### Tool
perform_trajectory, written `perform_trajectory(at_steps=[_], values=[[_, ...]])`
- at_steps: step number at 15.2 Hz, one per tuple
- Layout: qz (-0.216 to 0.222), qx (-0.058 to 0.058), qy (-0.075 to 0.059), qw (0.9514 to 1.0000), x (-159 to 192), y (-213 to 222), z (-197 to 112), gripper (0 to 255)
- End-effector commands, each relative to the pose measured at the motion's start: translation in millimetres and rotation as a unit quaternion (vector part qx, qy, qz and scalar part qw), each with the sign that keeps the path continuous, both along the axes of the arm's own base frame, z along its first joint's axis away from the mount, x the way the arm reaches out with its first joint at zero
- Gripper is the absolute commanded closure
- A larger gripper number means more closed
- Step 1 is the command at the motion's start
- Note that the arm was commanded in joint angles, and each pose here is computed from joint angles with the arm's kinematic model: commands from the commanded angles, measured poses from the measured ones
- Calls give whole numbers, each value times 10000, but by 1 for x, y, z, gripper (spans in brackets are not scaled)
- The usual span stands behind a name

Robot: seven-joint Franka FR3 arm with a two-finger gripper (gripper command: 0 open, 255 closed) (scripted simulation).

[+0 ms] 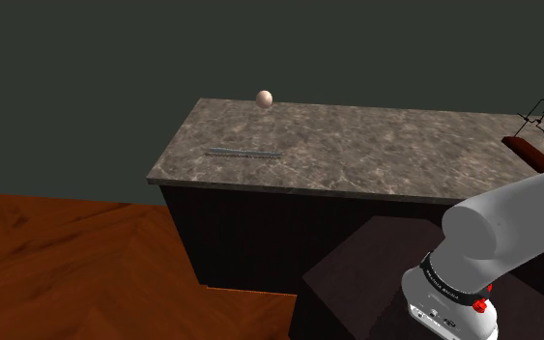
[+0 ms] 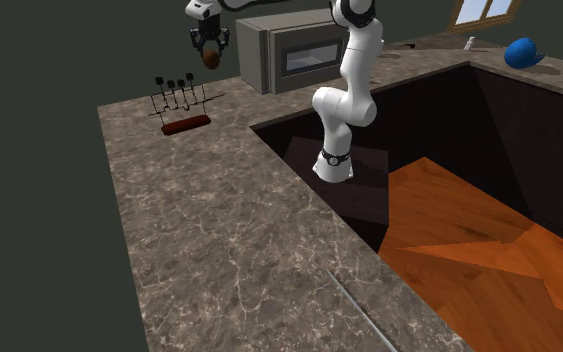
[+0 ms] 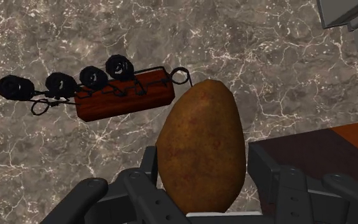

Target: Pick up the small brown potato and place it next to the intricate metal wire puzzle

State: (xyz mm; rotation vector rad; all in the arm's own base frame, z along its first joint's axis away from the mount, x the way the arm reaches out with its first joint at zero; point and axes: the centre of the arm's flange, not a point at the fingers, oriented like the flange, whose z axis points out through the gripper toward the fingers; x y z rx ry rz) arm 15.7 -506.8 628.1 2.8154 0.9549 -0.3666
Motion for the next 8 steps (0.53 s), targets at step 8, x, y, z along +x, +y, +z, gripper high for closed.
perform_trajectory(at_steps=[8], values=[[4, -2, 2, 10000, -3, -2, -46, 255]])
